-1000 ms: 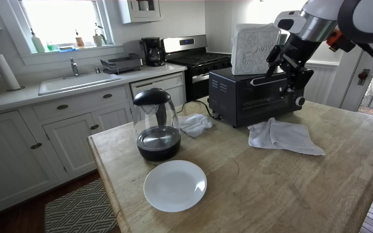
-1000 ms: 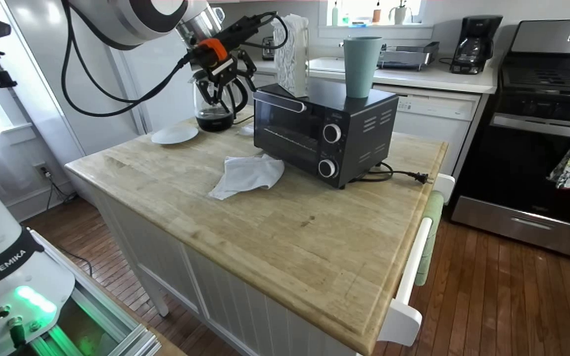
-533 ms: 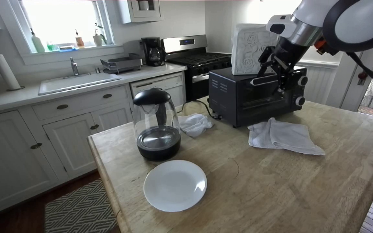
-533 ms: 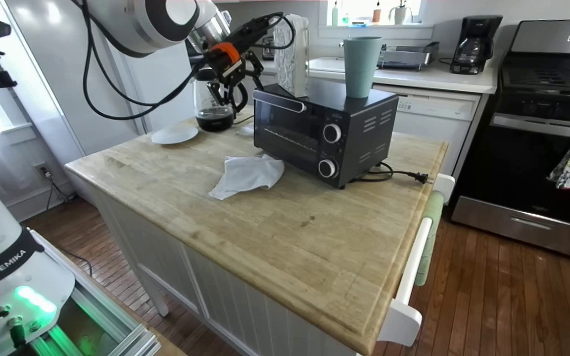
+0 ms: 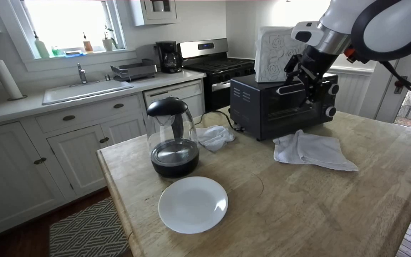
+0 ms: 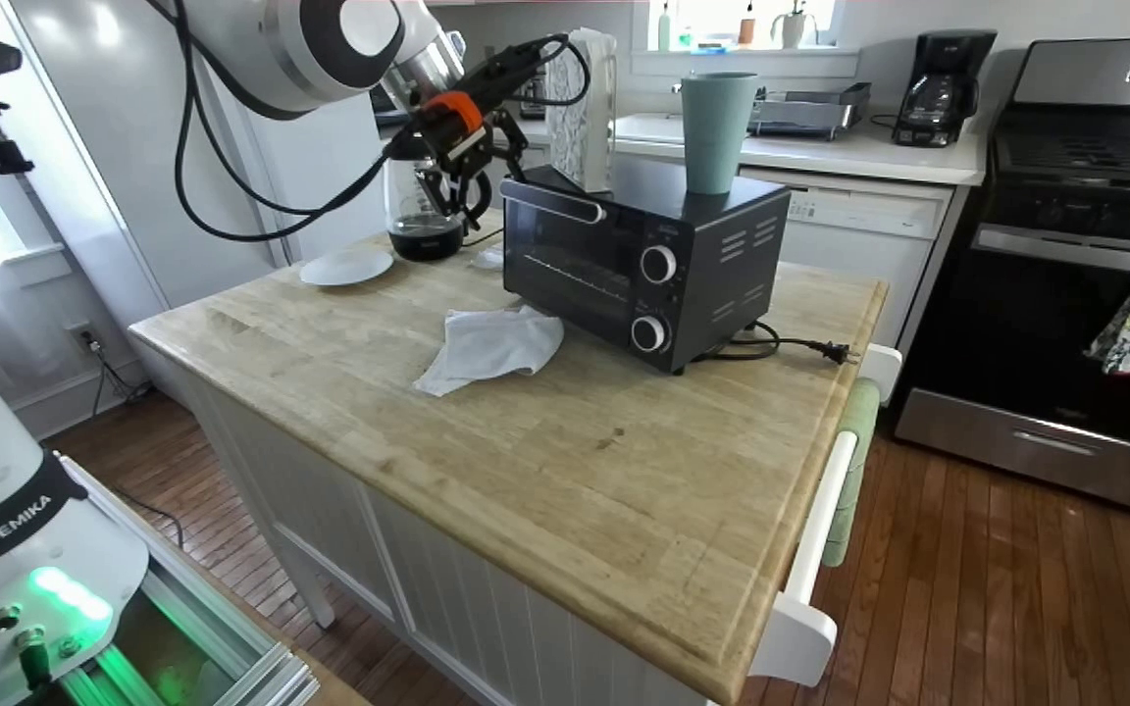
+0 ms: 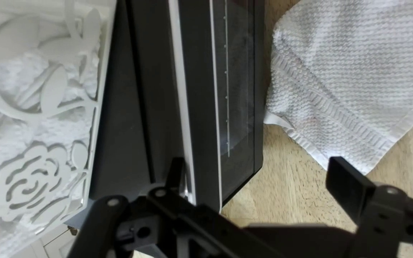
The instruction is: Open the microwave door
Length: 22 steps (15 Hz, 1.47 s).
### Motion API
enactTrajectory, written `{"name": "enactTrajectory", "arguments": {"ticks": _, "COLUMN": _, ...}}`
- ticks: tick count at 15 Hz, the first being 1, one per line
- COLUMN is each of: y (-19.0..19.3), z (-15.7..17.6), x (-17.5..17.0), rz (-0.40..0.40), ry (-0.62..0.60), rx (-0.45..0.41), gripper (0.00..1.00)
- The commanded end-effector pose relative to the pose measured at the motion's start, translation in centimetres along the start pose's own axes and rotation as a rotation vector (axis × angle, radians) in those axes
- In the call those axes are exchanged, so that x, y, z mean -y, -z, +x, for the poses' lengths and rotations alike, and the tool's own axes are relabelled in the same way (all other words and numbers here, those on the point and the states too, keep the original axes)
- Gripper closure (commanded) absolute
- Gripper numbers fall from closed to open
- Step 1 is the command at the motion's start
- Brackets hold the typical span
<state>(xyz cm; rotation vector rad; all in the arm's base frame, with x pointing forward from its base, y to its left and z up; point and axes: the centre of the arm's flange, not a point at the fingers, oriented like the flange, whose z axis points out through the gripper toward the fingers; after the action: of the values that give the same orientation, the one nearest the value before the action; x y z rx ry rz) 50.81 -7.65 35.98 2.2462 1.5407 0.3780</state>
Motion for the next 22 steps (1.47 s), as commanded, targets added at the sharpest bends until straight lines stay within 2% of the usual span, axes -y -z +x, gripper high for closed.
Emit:
{"name": "enactTrajectory", "arguments": {"ticks": 1, "y": 0.4, "z": -0.5, "x": -0.2, "rz": 0.047, "ry": 0.008, "rx": 0.043, "gripper": 0.0}}
{"name": "enactTrajectory", "arguments": {"ticks": 12, "y": 2.8, "z": -1.2, "x": 2.1, "rz": 0.18, "ry": -0.017, "rx": 0.094, "gripper": 0.0}}
{"name": "enactTrajectory", "arguments": {"ticks": 22, "y": 3.0, "z": -1.3, "x": 6.7, "rz": 0.33, "ry": -0.059, "rx": 0.119, "gripper": 0.0}}
